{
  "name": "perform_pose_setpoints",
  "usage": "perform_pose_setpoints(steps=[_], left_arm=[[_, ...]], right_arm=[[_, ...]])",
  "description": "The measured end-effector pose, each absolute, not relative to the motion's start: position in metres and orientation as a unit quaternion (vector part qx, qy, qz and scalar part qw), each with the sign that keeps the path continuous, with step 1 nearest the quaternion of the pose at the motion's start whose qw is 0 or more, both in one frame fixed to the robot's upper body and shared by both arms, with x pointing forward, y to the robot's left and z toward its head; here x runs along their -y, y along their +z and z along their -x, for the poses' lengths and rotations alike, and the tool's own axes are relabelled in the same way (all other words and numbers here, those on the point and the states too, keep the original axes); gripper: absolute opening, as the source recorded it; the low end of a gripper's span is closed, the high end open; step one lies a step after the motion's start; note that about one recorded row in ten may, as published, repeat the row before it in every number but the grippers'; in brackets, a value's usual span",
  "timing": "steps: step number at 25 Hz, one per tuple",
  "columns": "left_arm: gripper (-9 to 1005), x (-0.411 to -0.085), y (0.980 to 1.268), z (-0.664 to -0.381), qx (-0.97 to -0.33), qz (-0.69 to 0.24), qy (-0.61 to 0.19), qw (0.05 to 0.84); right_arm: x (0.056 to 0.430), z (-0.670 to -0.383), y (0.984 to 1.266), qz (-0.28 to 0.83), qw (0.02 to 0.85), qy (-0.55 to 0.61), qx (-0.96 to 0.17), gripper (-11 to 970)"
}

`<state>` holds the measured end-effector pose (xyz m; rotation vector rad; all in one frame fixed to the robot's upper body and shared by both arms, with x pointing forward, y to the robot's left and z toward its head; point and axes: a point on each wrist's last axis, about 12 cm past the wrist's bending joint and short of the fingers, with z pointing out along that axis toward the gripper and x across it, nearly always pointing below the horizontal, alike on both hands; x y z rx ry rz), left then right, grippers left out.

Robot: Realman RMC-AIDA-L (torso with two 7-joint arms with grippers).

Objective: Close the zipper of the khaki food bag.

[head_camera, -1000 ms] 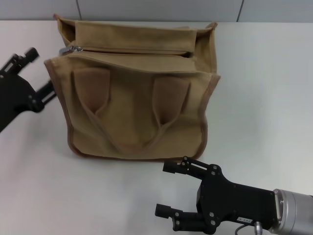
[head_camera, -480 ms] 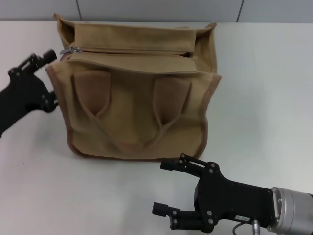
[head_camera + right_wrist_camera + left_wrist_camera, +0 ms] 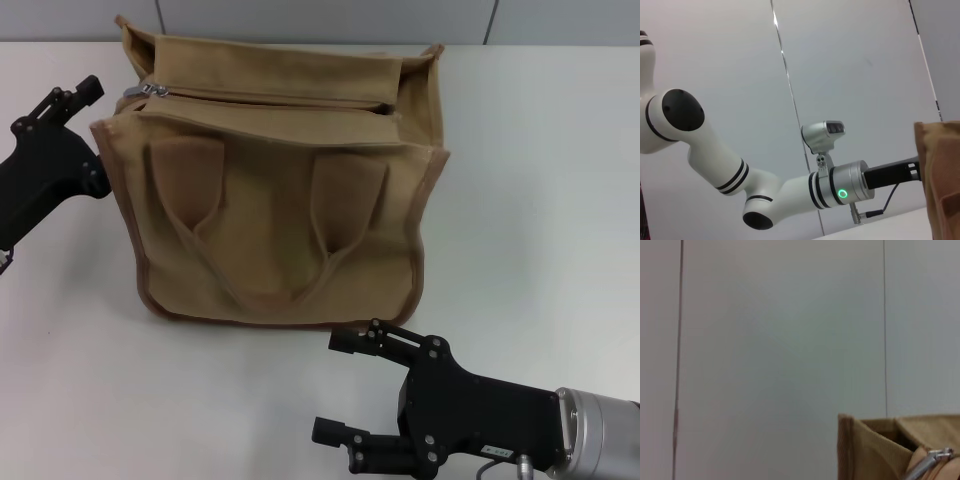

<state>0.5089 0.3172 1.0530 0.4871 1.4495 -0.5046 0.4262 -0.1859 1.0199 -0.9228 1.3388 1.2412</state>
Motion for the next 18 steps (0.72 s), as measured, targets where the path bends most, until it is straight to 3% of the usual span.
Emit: perform_pose_setpoints(steps=[7,18], left_arm=[[765,-0.316,1.056,-0.496,-0.621,-0.196,-0.257,0.714],[762,-0.322,1.055,-0.495,-0.635,-0.125,-0.300,0.700]], right_arm=[[0.187,-0.427,1.020,0.384,0.523,0.515,-0.561,833],[0.187,-0.428,1.020,0.384,0.528,0.511,-0.559,834]])
